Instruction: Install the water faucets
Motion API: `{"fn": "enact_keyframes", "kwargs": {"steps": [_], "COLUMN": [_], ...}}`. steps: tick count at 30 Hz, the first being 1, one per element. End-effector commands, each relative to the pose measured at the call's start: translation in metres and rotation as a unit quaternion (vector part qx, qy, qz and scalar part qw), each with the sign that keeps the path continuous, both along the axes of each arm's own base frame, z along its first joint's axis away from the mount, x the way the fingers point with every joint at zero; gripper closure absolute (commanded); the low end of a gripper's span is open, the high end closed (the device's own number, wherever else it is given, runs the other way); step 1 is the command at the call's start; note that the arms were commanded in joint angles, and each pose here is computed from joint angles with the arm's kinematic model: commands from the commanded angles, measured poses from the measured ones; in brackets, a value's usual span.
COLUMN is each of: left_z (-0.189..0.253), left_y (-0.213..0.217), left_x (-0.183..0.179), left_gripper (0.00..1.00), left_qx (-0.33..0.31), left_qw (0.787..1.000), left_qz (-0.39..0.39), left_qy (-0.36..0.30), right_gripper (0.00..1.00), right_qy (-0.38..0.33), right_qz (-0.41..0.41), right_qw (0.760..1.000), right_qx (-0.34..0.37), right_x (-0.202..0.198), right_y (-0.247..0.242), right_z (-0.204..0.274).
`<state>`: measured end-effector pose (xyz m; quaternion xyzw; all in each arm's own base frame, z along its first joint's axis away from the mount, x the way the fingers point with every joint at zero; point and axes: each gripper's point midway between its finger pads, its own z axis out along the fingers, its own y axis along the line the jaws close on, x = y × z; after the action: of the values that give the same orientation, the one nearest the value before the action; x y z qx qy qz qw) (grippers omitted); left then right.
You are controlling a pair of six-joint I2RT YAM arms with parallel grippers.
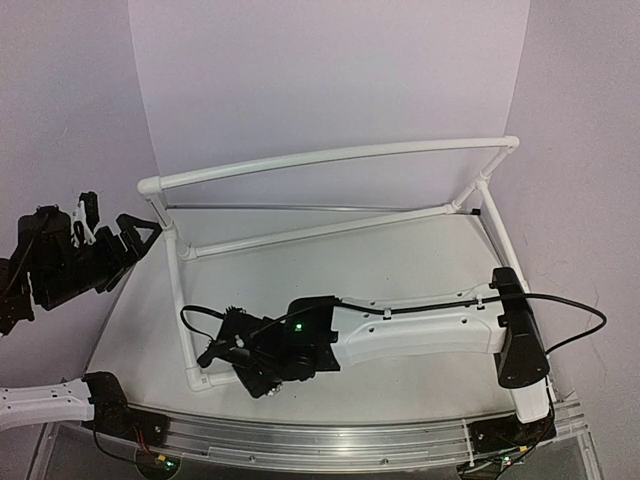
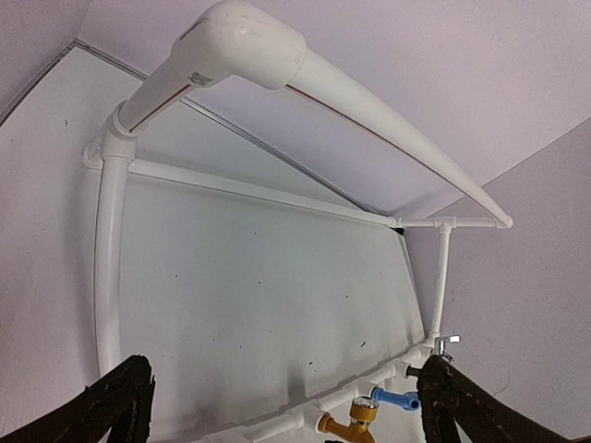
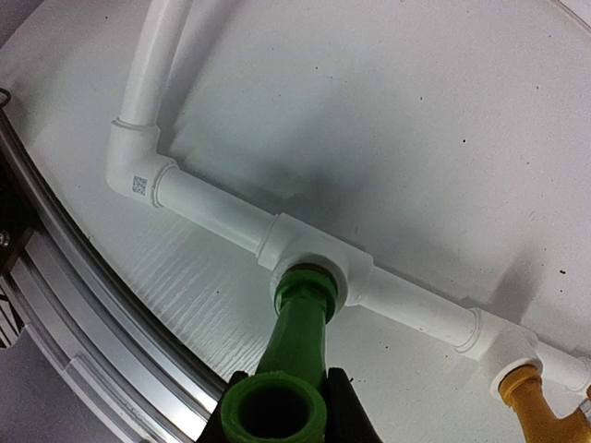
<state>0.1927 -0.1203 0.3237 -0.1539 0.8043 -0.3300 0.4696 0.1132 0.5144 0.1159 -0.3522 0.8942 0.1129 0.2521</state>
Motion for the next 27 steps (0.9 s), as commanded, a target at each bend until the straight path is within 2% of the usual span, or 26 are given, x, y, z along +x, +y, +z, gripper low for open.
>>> {"fn": "enact_keyframes", "kwargs": {"steps": [1,8,12,13,16,20,22,27], "left_z": [0.015,0.014,0.014,0.013,0.012,0.011,0.01,0.009], "left_y": [0.004,0.002,0.002,0.002,0.001,0.0,0.0,0.0], "left_x": [0.002,0.003,0.003,0.003,0.004,0.004,0.004,0.004], "left_gripper": [0.0,0.0,0.0,0.0,0.0,0.0,0.0,0.0], "left_qx": [-0.007,-0.006,-0.007,-0.007,-0.005,-0.002,-0.003,-0.001], "left_qw": [1.0,1.0,1.0,1.0,1.0,1.0,1.0,1.0], "left_qz": [0.009,0.009,0.009,0.01,0.008,0.007,0.008,0.009], "left_qy": [-0.02,-0.019,-0.017,-0.017,-0.015,-0.012,-0.011,-0.007], "right_gripper": [0.72,0.66,0.59,0.56,0.37,0.08,0.02,0.02], "right_qy": [0.1,0.108,0.104,0.105,0.103,0.097,0.094,0.085], "right_qz": [0.009,0.016,0.019,0.022,0.036,0.046,0.047,0.061], "right_qw": [0.994,0.994,0.994,0.994,0.994,0.994,0.994,0.994], "right_qx": [-0.032,-0.023,-0.019,-0.017,-0.011,-0.001,0.003,0.014], "right_x": [-0.043,-0.047,-0.046,-0.047,-0.049,-0.048,-0.047,-0.047], "right_y": [-0.01,-0.007,-0.006,-0.006,-0.002,0.001,0.002,0.004], "right_z": [-0.026,-0.021,-0.017,-0.015,-0.01,-0.001,0.003,0.017]}}
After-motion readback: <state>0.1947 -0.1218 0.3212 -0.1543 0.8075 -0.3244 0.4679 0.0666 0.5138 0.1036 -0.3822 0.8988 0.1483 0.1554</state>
